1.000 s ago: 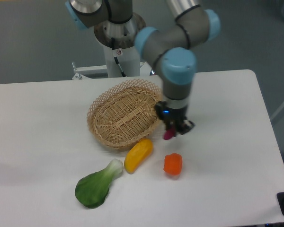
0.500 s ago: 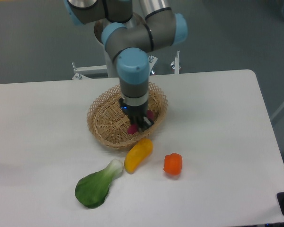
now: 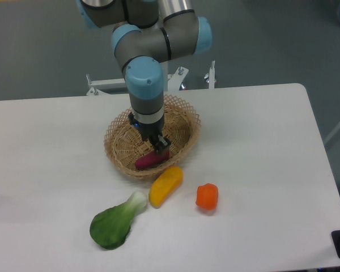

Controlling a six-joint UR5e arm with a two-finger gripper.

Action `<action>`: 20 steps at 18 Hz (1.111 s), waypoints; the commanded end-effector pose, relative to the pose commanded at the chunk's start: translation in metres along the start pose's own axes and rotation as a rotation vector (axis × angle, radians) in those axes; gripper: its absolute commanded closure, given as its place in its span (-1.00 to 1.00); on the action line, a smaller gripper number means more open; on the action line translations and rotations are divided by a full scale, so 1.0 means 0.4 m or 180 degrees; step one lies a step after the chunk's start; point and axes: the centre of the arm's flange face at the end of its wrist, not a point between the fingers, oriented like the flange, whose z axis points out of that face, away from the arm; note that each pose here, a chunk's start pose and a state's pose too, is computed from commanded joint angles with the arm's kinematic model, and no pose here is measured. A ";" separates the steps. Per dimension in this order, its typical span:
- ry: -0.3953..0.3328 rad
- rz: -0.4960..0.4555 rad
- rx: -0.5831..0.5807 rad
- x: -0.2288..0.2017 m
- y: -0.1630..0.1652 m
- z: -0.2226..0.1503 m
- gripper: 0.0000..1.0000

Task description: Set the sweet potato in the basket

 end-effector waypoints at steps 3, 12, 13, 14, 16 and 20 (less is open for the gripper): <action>-0.0120 -0.0048 0.0028 -0.041 0.004 -0.031 -1.00; -0.0370 -0.0481 0.0068 -0.289 0.198 -0.091 -1.00; -0.0395 -0.0485 0.0069 -0.319 0.224 -0.097 -1.00; -0.0422 -0.0504 0.0060 -0.345 0.252 -0.104 -1.00; -0.0445 -0.0547 0.0049 -0.390 0.310 -0.105 -1.00; -0.0455 -0.0421 0.0002 -0.464 0.416 -0.102 -1.00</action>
